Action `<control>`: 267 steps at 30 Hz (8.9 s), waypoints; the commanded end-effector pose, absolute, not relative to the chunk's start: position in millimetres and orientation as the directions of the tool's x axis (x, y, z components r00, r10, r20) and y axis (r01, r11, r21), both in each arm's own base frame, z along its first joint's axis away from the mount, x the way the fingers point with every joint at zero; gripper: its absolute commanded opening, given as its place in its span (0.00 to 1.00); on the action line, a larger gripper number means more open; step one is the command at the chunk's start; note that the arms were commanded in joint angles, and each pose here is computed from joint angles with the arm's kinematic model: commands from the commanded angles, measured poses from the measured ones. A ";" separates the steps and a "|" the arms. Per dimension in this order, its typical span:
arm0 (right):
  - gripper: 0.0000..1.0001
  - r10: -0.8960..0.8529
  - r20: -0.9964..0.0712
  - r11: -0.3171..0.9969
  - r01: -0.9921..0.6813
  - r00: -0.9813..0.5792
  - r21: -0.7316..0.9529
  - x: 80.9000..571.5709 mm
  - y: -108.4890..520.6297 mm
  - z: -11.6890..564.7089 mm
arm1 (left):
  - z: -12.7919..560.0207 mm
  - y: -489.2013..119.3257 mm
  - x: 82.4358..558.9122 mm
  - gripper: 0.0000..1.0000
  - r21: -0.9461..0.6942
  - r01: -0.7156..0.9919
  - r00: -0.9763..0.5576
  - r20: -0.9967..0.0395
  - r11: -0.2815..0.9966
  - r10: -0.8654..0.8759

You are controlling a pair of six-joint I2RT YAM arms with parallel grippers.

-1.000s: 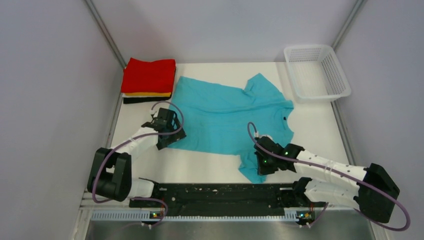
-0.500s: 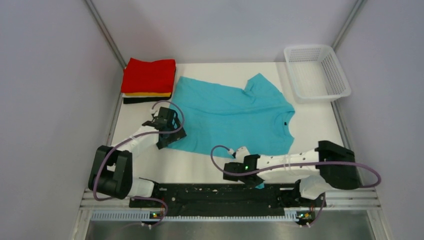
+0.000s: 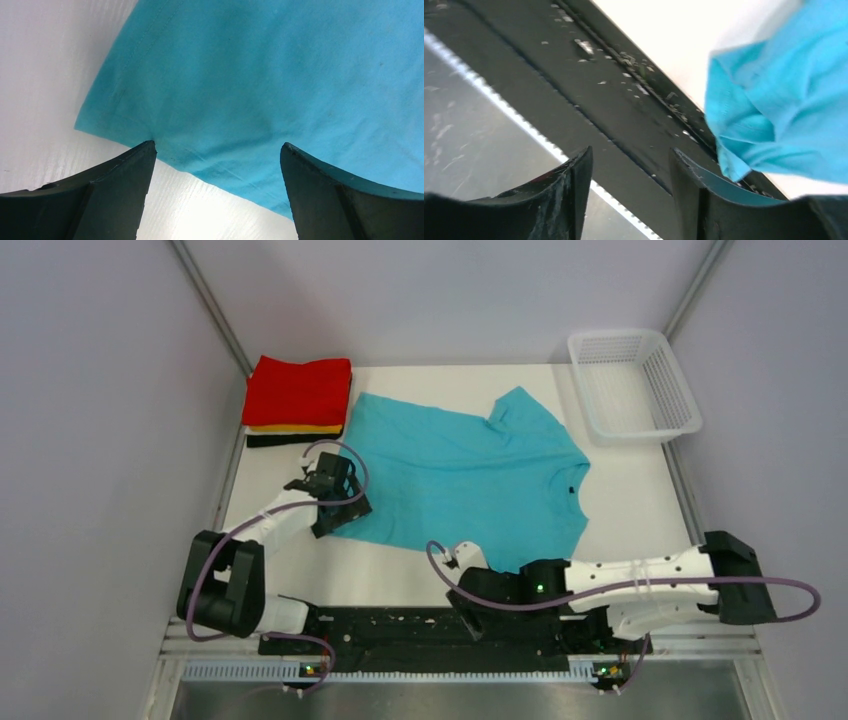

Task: Fold and stack the t-shirts
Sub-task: Flatten out the tshirt, then grab the side of the flattened tshirt closest away from the robot with both arms, then fold the flattened tshirt in 1/3 of the way, then grab the side of the flattened tshirt furthest away from the robot with both arms

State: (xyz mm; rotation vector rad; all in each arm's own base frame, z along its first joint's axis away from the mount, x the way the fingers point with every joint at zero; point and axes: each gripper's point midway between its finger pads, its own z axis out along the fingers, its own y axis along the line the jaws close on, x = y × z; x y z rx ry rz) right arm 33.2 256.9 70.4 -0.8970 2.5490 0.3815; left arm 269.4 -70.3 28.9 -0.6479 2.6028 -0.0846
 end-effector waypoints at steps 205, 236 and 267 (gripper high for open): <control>0.99 -0.013 -0.629 0.957 -0.192 -0.778 0.217 269.9 203.8 68.5 | 126.0 -69.5 356.2 0.83 -0.475 -0.429 -0.638 -0.443 0.768 -0.630; 0.99 0.378 -0.361 0.915 0.284 -0.853 0.286 190.7 87.2 16.8 | -7.9 -99.2 211.9 0.80 -0.332 -0.550 -0.778 -0.130 0.767 -0.614; 0.99 0.500 -0.616 0.858 0.254 -0.608 0.446 237.9 82.3 139.3 | 118.2 -77.8 254.4 0.90 -0.374 -0.431 -0.651 -0.501 0.821 -0.570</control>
